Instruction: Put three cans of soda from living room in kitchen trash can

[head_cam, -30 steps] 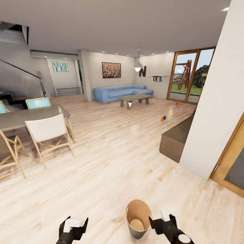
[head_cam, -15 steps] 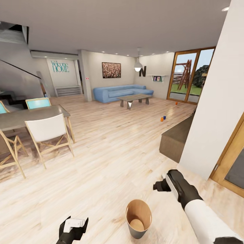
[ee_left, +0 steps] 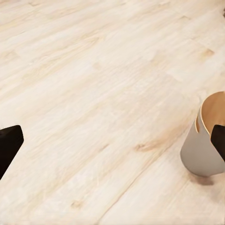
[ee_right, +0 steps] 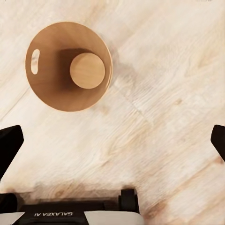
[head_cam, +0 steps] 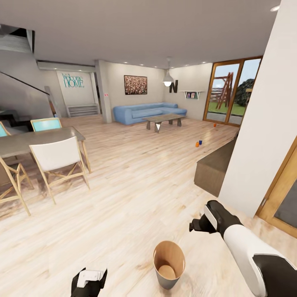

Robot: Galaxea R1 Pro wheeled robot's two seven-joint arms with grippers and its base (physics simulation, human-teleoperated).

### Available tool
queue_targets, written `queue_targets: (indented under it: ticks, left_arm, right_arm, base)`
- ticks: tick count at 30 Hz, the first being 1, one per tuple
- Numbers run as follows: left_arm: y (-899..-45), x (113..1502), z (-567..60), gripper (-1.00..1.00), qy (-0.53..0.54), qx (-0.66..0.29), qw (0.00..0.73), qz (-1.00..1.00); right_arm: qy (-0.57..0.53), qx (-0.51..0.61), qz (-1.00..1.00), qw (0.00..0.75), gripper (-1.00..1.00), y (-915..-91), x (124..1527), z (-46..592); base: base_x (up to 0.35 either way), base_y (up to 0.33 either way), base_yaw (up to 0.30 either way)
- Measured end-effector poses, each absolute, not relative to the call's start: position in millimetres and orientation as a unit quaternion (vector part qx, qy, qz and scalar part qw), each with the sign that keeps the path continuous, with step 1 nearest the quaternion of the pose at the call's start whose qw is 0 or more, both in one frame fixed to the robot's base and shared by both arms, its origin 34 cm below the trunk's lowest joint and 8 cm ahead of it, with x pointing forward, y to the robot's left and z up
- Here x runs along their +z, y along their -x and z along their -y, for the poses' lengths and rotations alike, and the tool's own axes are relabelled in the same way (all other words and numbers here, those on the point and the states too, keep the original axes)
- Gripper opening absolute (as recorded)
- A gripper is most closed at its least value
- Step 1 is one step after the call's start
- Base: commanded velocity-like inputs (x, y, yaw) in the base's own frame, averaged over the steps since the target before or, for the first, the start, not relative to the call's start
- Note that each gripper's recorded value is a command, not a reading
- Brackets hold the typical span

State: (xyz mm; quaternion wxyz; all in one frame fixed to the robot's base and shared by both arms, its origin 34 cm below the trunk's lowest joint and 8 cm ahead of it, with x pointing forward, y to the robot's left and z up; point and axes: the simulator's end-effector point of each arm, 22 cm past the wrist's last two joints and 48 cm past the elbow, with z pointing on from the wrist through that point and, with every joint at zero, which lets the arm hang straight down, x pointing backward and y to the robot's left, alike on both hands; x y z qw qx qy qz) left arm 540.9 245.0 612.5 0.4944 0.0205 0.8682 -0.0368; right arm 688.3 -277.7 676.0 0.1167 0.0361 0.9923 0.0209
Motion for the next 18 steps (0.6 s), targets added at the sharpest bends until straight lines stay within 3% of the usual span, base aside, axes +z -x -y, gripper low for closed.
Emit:
queue_targets:
  ticks: [18]
  left_arm:
    - [-533,573,-245,1.0,-0.021,-0.037,0.487,-0.873]
  right_arm:
    - [-0.035,0.02,-0.99,0.136,1.0,-693,645,278]
  base:
    - [0.0,0.0,0.0]
